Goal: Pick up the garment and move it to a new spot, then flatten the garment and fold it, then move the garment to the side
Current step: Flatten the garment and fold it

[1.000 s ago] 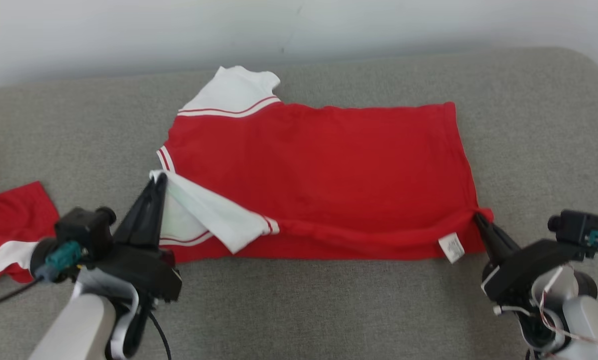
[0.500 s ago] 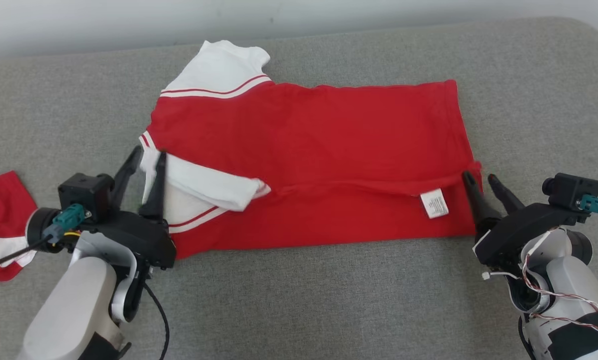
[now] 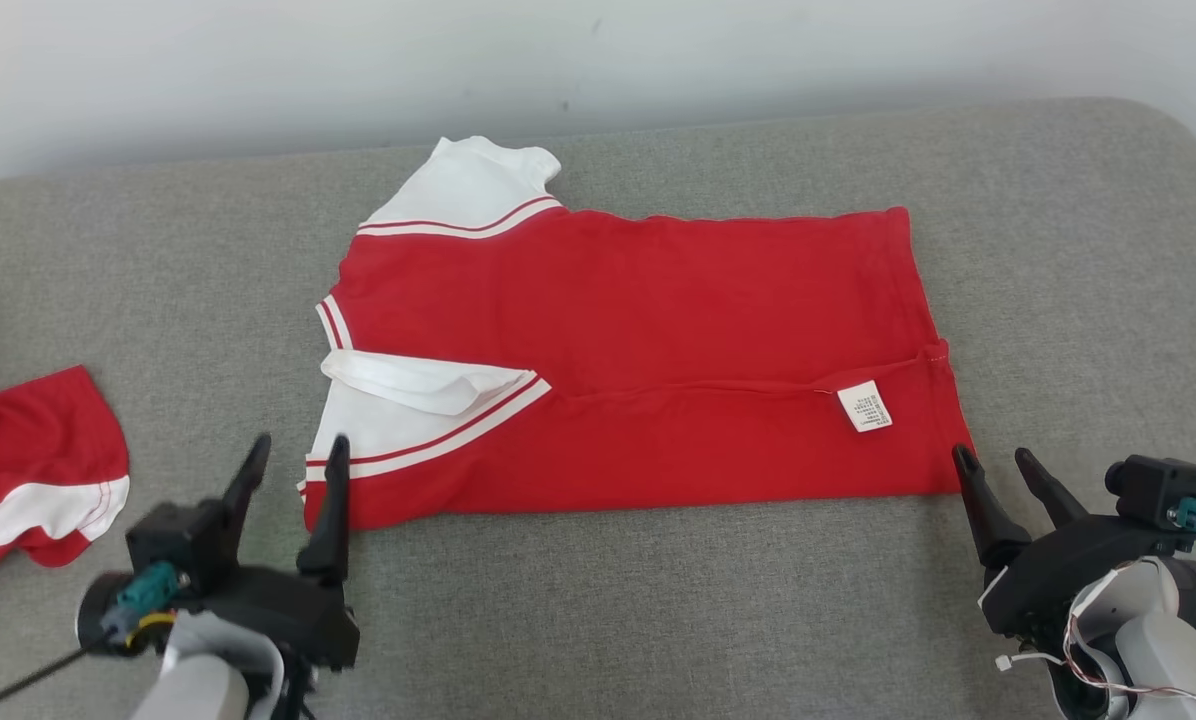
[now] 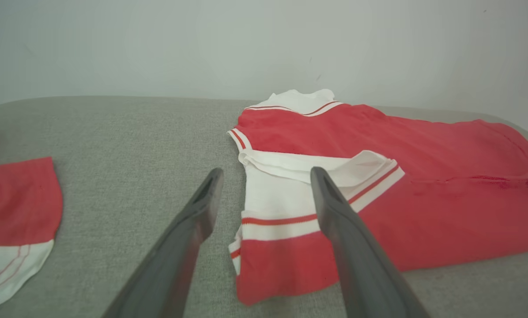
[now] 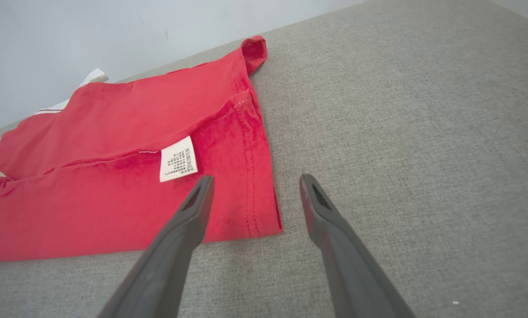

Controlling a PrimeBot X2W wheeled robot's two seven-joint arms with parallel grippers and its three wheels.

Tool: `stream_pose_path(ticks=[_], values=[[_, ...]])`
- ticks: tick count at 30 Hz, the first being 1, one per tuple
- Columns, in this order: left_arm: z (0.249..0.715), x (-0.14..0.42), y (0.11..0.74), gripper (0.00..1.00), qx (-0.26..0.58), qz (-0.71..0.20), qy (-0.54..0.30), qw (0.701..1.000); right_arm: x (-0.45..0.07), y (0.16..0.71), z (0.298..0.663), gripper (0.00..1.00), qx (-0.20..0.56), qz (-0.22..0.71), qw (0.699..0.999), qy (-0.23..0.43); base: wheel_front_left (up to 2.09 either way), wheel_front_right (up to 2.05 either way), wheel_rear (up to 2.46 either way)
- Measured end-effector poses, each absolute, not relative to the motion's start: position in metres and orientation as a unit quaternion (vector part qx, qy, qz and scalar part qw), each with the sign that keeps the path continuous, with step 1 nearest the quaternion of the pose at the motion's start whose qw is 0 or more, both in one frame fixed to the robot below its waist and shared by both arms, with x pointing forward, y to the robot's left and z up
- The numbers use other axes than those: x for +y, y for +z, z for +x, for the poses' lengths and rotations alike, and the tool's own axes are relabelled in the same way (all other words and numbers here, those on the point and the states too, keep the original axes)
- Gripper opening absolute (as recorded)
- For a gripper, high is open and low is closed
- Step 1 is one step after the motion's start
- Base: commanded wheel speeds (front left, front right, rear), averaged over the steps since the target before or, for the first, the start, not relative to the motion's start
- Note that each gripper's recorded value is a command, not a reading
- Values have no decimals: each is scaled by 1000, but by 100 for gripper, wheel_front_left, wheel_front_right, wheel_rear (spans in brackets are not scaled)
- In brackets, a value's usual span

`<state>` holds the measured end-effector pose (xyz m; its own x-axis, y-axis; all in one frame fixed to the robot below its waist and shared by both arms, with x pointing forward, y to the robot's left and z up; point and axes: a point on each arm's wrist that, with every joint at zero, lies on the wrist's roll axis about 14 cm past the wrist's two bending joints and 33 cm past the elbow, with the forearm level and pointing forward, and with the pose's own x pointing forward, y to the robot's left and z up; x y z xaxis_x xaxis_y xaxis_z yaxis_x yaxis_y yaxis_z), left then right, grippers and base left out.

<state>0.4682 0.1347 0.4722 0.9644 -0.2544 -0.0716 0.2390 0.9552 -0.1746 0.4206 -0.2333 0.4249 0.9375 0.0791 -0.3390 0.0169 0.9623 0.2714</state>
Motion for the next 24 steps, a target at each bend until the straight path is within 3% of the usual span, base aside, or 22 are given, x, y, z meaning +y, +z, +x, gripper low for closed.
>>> stream_pose_path(ticks=[17, 18, 19, 20, 21, 22, 23, 24], values=[[444, 143, 403, 100, 156, -103, -100, 977, -227, 400, 424, 100, 213, 124, 969, 18, 0, 0, 0], [445, 144, 400, 100, 160, -104, -97, 977, -225, 398, 425, 87, 216, 124, 968, 19, 0, 0, 0], [445, 142, 397, 97, 166, -110, -97, 975, -223, 395, 425, 42, 219, 125, 967, 20, 0, 0, 0], [445, 140, 394, 48, 171, -116, -99, 974, -222, 393, 425, 10, 223, 125, 967, 20, 0, 0, 0], [445, 139, 392, 48, 175, -124, -96, 972, -221, 392, 426, 10, 222, 124, 967, 21, 0, 0, 0], [445, 139, 390, 15, 181, -128, -94, 971, -220, 392, 427, 0, 222, 123, 967, 22, 0, 0, 0], [445, 140, 389, 0, 182, -128, -93, 971, -220, 392, 428, 0, 220, 122, 968, 23, 0, 0, 0], [446, 142, 389, 0, 180, -129, -91, 971, -219, 391, 429, 0, 221, 121, 967, 24, 0, 0, 0]])
